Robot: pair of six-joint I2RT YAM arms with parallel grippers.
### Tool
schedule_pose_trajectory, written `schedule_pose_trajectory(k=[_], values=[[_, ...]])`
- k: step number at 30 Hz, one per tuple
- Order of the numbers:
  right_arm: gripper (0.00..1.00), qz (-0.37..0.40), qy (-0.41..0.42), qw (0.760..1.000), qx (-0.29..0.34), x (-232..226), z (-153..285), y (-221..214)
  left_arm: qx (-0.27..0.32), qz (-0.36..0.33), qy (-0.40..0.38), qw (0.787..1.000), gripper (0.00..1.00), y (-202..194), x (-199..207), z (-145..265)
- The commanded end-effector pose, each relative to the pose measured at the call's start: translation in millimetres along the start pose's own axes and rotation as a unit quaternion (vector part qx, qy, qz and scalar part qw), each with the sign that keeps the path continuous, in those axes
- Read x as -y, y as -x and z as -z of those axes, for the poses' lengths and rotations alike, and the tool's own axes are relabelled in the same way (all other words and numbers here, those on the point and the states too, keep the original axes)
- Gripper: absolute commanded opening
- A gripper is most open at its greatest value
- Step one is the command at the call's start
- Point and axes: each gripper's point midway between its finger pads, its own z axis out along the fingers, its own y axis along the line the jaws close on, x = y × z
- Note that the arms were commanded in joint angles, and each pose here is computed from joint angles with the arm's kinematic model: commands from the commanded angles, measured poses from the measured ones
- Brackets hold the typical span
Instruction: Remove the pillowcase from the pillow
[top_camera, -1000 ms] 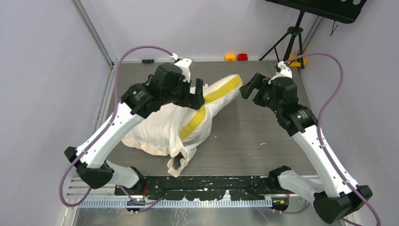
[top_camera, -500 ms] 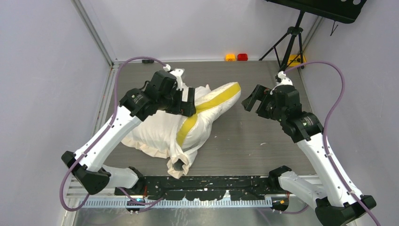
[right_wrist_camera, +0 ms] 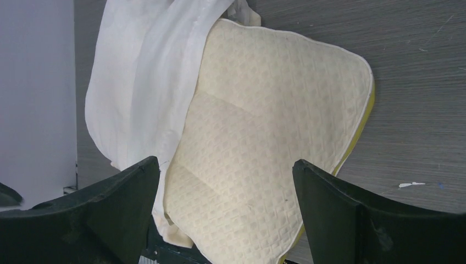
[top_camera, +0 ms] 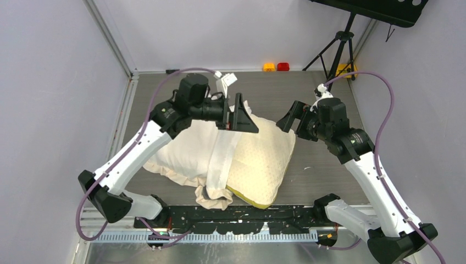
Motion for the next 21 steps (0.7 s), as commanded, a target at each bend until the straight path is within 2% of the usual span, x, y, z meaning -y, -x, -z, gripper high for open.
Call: schedule_pose_trajectory(k=[1,5,8,14,21], values=[[0.95,0.004,0.027,1.0,0.003,-14.9,12.9,6.4,0.07,-0.084,0.211,0.971,1.0,29.0,-40.9,46.6],[0.95,0.002,0.014,0.999,-0.035,-9.7,-3.5,-15.1,0.052,-0.099,0.419,0.901,0.98,20.5,-115.5,80.6],[0.95,0.015,-0.017,0.998,-0.059,-2.8,-20.9,-36.7,0.029,-0.118,0.481,0.868,0.98,10.7,-138.4,81.3],[0.95,0.107,-0.107,0.984,-0.097,13.2,-54.3,-83.9,0.005,-0.127,0.514,0.849,1.0,4.7,-169.9,67.6],[0.96,0.168,-0.175,0.963,-0.119,29.5,-84.3,-114.2,-0.031,-0.11,0.509,0.853,0.97,-7.0,-203.1,47.6]])
